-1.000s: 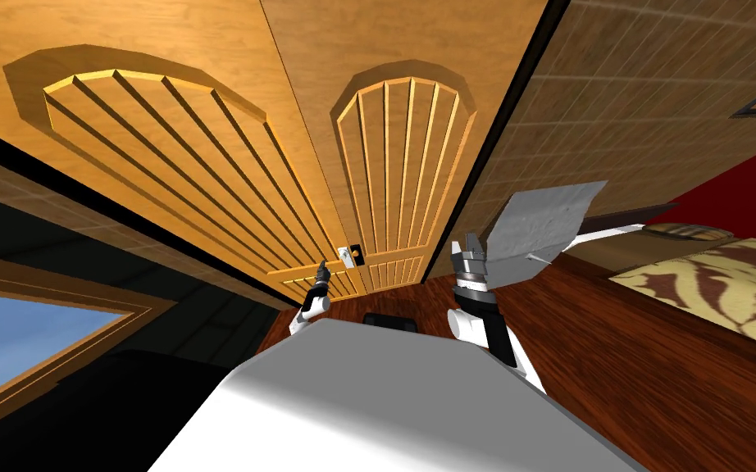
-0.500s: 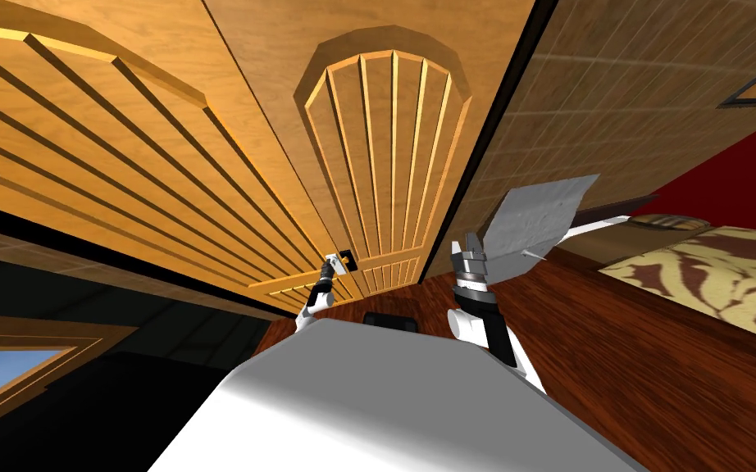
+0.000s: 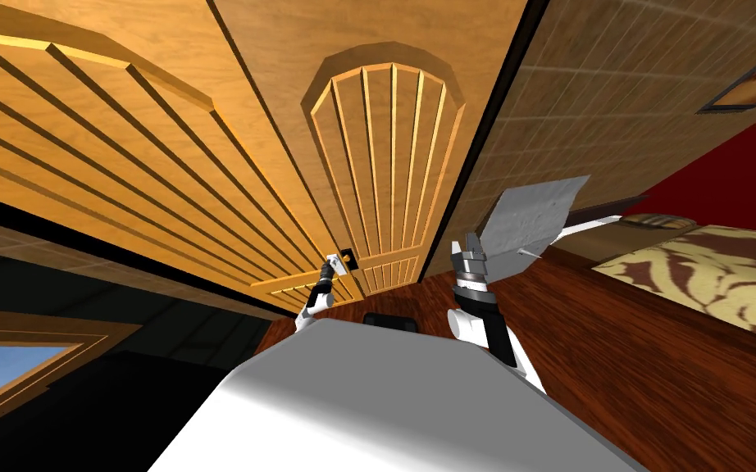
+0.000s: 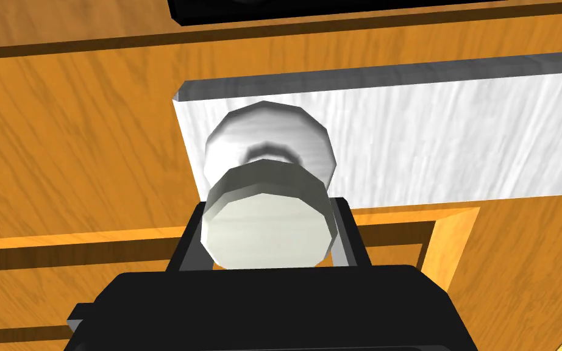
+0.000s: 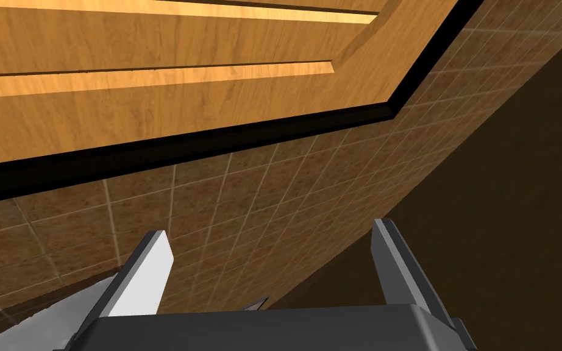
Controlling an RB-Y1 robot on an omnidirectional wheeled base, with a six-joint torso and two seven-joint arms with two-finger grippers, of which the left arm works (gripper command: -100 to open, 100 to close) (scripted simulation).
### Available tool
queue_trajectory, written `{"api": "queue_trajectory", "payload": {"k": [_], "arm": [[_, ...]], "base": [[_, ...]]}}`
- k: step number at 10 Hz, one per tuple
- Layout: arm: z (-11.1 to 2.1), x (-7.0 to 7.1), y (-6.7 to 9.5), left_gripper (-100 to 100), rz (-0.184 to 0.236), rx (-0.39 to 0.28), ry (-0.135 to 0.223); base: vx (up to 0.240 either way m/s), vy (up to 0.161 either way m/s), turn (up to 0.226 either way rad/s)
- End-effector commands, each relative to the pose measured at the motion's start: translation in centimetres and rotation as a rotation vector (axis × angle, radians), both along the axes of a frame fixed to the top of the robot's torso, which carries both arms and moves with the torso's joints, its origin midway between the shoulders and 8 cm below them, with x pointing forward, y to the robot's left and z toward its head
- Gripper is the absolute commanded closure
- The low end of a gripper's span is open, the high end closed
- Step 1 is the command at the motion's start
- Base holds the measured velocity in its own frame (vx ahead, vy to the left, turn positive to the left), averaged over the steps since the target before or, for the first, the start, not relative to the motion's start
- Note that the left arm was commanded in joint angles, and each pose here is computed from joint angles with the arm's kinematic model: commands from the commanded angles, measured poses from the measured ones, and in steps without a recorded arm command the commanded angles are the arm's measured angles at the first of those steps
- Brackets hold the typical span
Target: Pull the door open
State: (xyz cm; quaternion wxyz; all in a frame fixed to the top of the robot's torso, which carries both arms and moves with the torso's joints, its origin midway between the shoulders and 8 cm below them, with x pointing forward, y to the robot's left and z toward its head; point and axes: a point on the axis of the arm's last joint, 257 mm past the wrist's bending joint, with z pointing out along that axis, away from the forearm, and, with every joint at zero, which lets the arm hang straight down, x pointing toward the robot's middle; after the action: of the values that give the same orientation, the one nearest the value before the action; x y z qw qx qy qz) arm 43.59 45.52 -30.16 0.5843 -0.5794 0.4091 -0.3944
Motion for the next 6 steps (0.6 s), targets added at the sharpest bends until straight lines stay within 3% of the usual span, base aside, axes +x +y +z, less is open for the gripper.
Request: {"api": "queue_trajectory", "payload": {"k": [1, 3, 4, 6], "arm": [[-0.9, -1.3, 1.7, 100, 0.027, 0.005, 0.025], [-1.4, -2.4, 3.1, 100, 0.048, 0.012, 0.043], [-0.8, -1.4, 1.6, -100, 0.019, 0.005, 0.025], [-0.4, -0.8, 0.3, -100, -0.005, -0.001, 0.014]], "base": [[-0.178, 0.051, 0.131], [-0.198, 0.052, 0.102], [-0.167, 0.004, -0.081], [-0.167, -0.103, -0.088]]}}
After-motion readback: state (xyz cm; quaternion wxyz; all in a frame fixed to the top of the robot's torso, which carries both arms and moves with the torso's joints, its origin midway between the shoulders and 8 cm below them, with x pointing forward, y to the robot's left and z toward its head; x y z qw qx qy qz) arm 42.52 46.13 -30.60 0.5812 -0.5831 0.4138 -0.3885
